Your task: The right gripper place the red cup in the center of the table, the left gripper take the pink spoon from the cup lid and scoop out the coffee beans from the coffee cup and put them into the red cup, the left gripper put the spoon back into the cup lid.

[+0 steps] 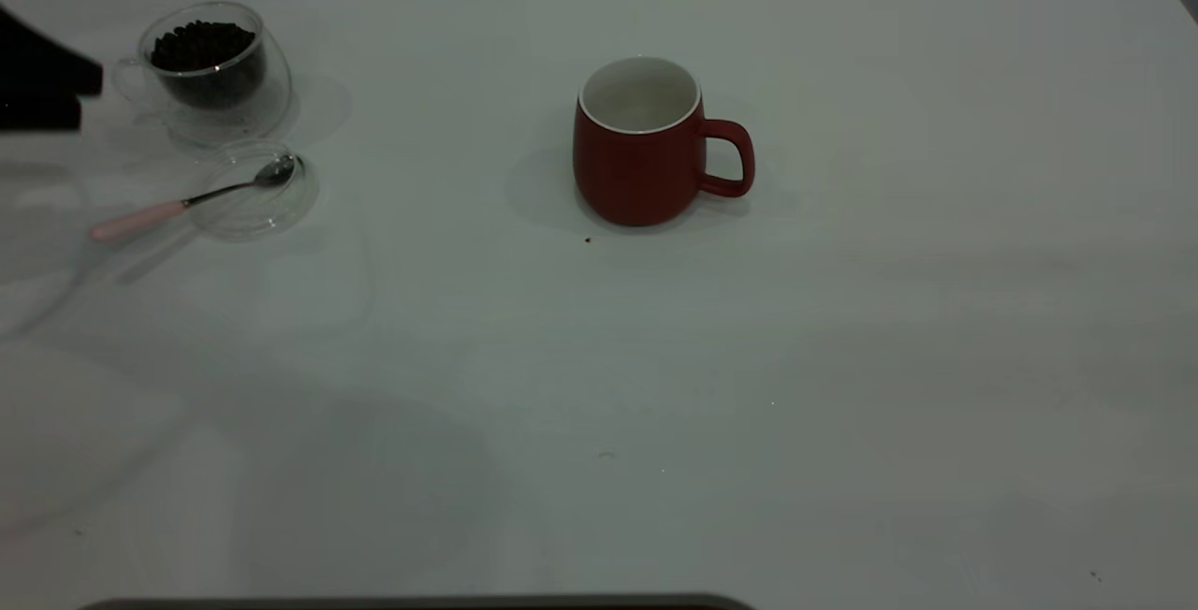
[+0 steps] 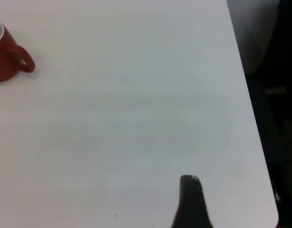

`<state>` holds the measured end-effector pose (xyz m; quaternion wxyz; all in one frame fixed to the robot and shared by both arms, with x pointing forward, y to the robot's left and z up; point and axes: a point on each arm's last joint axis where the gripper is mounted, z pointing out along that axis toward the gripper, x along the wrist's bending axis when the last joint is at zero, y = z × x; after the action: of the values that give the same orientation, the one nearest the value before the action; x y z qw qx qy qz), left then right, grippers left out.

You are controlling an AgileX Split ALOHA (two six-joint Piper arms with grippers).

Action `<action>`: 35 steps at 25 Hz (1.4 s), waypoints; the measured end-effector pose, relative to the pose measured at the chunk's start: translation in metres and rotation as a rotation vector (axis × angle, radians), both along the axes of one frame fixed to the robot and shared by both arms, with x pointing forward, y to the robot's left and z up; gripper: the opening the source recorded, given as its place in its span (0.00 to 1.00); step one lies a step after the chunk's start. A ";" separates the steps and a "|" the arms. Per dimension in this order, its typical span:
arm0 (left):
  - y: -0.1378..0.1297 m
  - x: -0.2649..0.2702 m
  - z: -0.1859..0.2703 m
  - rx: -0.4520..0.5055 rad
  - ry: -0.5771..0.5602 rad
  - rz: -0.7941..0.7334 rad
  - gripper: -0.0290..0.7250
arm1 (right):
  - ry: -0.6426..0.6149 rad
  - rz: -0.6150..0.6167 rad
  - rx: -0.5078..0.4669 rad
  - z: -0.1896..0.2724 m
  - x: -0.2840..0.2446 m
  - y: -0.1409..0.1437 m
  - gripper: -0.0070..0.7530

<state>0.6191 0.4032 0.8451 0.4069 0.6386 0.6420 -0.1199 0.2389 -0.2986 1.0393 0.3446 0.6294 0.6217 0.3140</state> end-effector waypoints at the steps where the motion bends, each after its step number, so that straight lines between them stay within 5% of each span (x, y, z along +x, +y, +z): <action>1: -0.004 0.001 0.013 0.036 0.001 -0.014 0.68 | 0.000 0.000 0.000 0.000 0.000 0.000 0.79; 11: -0.086 -0.004 0.120 0.321 0.025 -0.133 0.68 | 0.000 0.000 0.000 0.000 0.000 0.000 0.79; 22: -0.095 -0.062 0.164 0.695 0.542 0.027 0.68 | 0.000 0.000 0.000 0.000 0.000 0.000 0.79; 28: -0.091 -0.069 0.180 0.726 0.530 0.110 0.68 | 0.000 0.000 0.000 0.000 0.000 0.000 0.79; 35: -0.101 -0.108 0.208 0.646 0.431 0.071 0.68 | 0.000 0.000 0.000 0.000 0.000 0.000 0.79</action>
<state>0.5109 0.3027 1.0530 0.0445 0.6713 0.7393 -0.0290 0.2389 -0.2986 1.0393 0.3446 0.6294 0.6217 0.3140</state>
